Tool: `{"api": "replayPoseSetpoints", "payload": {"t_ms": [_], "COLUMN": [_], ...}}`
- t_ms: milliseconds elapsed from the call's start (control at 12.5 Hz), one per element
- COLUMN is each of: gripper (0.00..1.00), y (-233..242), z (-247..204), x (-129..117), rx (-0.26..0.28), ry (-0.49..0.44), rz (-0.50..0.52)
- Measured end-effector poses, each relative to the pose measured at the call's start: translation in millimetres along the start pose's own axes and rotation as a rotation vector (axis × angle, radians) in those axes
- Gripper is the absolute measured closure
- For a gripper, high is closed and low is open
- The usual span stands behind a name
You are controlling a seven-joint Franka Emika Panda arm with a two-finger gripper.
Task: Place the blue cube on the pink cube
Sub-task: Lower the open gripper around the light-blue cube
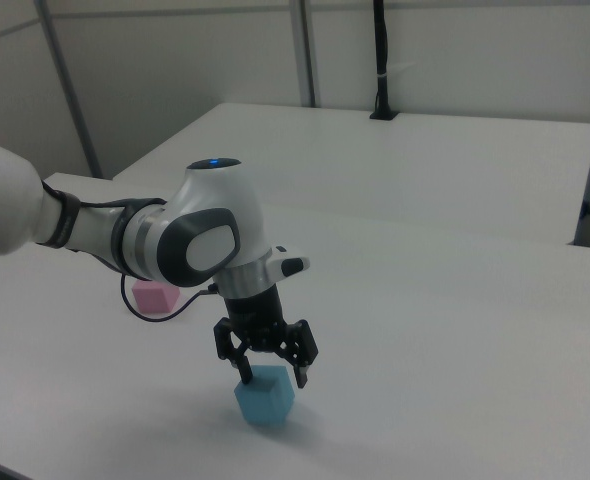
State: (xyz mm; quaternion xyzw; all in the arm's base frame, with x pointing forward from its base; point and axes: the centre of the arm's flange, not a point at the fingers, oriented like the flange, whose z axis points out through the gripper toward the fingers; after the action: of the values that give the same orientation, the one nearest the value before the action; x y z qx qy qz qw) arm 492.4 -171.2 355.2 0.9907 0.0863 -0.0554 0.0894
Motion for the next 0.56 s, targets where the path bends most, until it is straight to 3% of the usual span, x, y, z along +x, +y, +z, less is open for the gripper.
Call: {"api": "replayPoseSetpoints", "payload": {"t_ms": [561], "gripper": [0.0], "y": [5.6], "z": [-24.0], "x": [-18.2], "rx": [0.02], "ry": [-0.02], "rz": [-0.041]}}
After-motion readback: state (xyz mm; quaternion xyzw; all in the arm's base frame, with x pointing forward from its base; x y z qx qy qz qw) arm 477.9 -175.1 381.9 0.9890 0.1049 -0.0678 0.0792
